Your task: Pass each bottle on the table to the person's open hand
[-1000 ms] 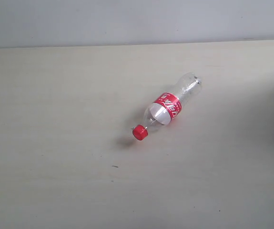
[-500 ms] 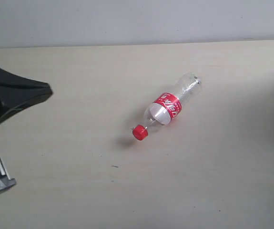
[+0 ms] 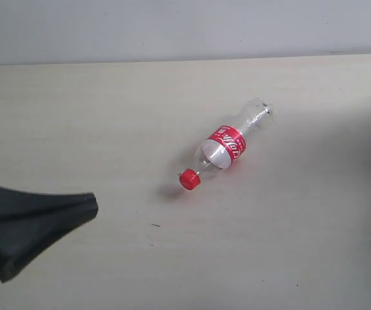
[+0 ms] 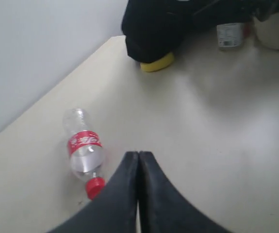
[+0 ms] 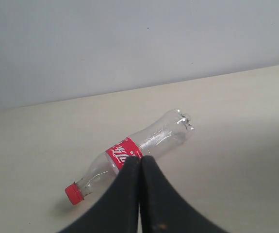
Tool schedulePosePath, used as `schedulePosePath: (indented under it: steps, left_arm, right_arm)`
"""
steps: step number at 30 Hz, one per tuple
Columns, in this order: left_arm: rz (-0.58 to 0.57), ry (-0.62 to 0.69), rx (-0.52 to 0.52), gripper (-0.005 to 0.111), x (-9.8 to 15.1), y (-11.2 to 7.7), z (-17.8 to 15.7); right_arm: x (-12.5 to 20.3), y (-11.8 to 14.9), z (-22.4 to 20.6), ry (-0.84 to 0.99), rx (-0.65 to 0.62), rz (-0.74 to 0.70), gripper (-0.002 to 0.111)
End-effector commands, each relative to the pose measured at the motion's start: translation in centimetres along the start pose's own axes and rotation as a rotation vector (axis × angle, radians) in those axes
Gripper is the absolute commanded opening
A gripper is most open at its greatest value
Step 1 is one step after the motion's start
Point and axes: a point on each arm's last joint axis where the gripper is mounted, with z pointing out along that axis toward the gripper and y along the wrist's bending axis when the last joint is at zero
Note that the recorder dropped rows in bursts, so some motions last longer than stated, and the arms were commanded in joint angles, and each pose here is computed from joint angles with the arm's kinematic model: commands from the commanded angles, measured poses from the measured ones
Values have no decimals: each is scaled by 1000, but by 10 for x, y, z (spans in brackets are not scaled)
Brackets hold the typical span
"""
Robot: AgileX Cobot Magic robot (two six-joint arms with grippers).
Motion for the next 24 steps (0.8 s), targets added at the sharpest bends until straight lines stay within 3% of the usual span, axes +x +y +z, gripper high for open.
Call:
schedulePosePath:
  steps: [1,9,11,15,18,24]
  left_arm:
    - [-60,-131,62,0,15,-14,-6]
    - [-105,-105,-184,0,40,1,-13]
    - [-147,-142,-187,0,42,0,-15]
    - [-101,-247,-116,0,34,-7,-17]
    - [-60,-252,-54,0,33,-13,-17]
    - [-112,-203,-37,0,38,-14,-15]
  right_arm:
    - [1,-1,0,-2,3,-4,0]
    - [1,-1,0,-2,3,-4,0]
    - [1,-1,0,-2,3,-4,0]
    - [1,-1,0,-2,3,-4,0]
    - [1,-1,0,-2,3,-4,0]
    - [1,-1,0,-2,3,-4,0]
